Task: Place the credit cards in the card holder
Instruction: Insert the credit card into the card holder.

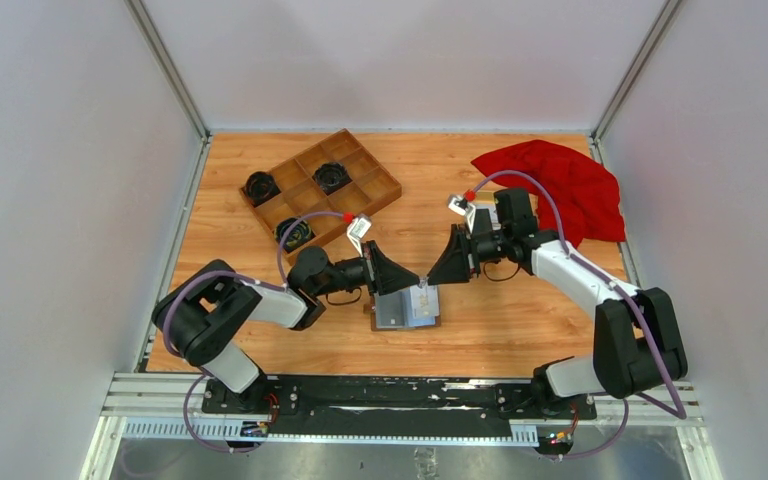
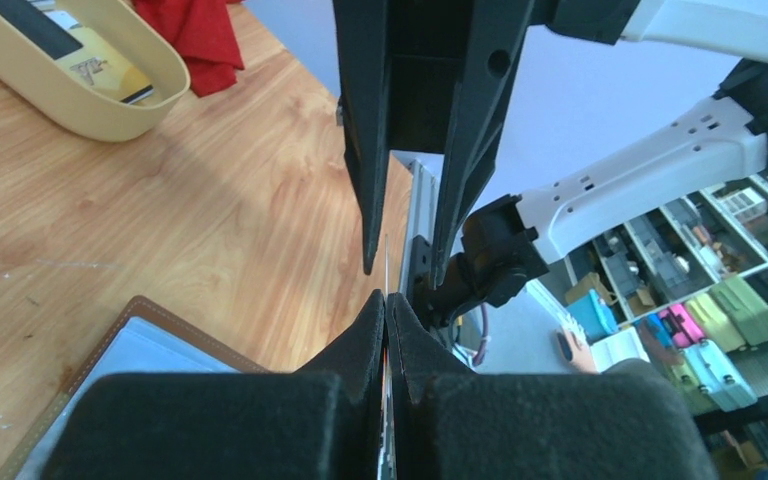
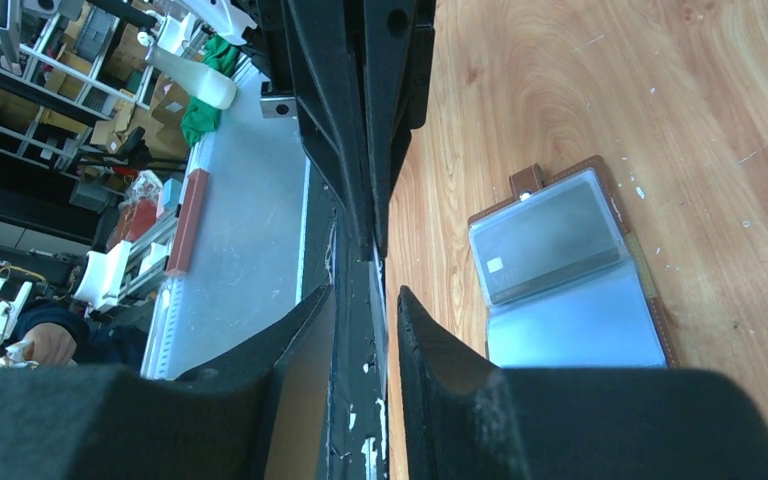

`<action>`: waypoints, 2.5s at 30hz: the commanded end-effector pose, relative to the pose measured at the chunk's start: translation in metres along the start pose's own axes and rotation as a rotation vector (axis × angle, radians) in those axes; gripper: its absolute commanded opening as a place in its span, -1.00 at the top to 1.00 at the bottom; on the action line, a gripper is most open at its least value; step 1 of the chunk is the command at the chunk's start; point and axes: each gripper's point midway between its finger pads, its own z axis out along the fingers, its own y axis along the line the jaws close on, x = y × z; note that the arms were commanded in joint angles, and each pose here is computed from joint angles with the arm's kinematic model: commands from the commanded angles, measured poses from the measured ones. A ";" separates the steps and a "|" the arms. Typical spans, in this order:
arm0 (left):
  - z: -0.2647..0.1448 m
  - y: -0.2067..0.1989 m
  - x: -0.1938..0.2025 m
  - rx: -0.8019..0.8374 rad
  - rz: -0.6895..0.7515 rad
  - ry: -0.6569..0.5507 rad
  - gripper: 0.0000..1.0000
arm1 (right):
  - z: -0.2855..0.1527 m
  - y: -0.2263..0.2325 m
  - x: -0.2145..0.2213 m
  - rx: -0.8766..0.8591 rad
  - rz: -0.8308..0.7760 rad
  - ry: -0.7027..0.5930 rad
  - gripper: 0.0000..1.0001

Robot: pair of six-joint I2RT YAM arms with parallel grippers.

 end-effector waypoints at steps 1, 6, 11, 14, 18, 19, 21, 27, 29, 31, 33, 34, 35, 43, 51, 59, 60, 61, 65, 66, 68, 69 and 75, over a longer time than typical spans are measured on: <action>0.002 0.002 -0.001 -0.031 0.078 0.035 1.00 | 0.002 0.012 -0.006 -0.049 -0.063 0.016 0.35; 0.001 0.001 -0.001 -0.038 0.088 0.050 1.00 | 0.002 0.011 -0.002 -0.043 -0.072 0.027 0.36; 0.003 -0.003 -0.002 -0.024 0.088 0.055 1.00 | 0.004 0.007 0.002 -0.028 -0.067 0.046 0.36; 0.003 -0.005 -0.003 -0.016 0.090 0.057 1.00 | 0.006 0.005 0.006 -0.026 -0.065 0.062 0.35; 0.003 -0.009 -0.004 -0.003 0.097 0.059 1.00 | 0.009 0.001 0.010 -0.014 -0.063 0.084 0.35; 0.003 -0.009 -0.004 -0.002 0.098 0.060 1.00 | 0.009 0.001 0.010 -0.015 -0.062 0.086 0.34; 0.003 -0.010 -0.004 -0.001 0.102 0.064 1.00 | 0.009 0.001 0.010 -0.015 -0.062 0.087 0.33; 0.003 -0.006 -0.001 -0.011 0.103 0.076 1.00 | 0.010 0.003 0.010 -0.029 -0.066 0.086 0.62; 0.003 -0.006 -0.002 -0.011 0.104 0.076 1.00 | 0.010 0.002 0.011 -0.027 -0.066 0.090 0.71; 0.004 -0.006 -0.003 -0.011 0.105 0.073 1.00 | 0.010 0.000 0.012 -0.021 -0.065 0.095 0.70; 0.004 -0.007 -0.004 -0.013 0.108 0.071 1.00 | 0.011 -0.001 0.014 -0.018 -0.061 0.103 0.60; 0.004 -0.008 -0.005 -0.011 0.110 0.069 1.00 | 0.012 -0.001 0.015 -0.018 -0.059 0.106 0.54; 0.004 -0.008 -0.006 -0.011 0.111 0.068 1.00 | 0.012 -0.002 0.016 -0.018 -0.057 0.109 0.49; 0.003 -0.007 -0.005 -0.019 0.112 0.071 1.00 | 0.014 0.000 0.015 -0.033 -0.066 0.116 0.97; -0.015 0.013 -0.004 -0.196 0.137 0.087 0.09 | 0.012 -0.025 0.026 0.076 -0.027 0.157 1.00; -0.060 0.027 0.010 -0.371 0.146 0.062 0.17 | 0.016 -0.060 0.029 0.228 0.124 0.117 1.00; -0.062 0.029 0.015 -0.377 0.125 0.070 0.24 | 0.016 -0.066 0.029 0.268 0.150 0.110 1.00; -0.065 0.032 0.021 -0.385 0.103 0.082 0.31 | 0.014 -0.074 0.031 0.313 0.179 0.105 1.00; -0.072 0.045 0.041 -0.427 0.047 0.123 0.51 | 0.017 -0.087 0.040 0.345 0.274 0.108 1.00; -0.073 0.049 0.044 -0.439 0.038 0.132 0.55 | 0.017 -0.089 0.042 0.347 0.290 0.112 1.00; -0.073 0.054 0.048 -0.455 0.034 0.144 0.61 | 0.018 -0.092 0.046 0.347 0.313 0.118 1.00; -0.074 0.057 0.050 -0.463 0.033 0.150 0.63 | 0.019 -0.092 0.049 0.344 0.328 0.122 1.00; -0.078 0.078 0.067 -0.515 0.029 0.215 0.72 | 0.021 -0.097 0.056 0.345 0.376 0.130 1.00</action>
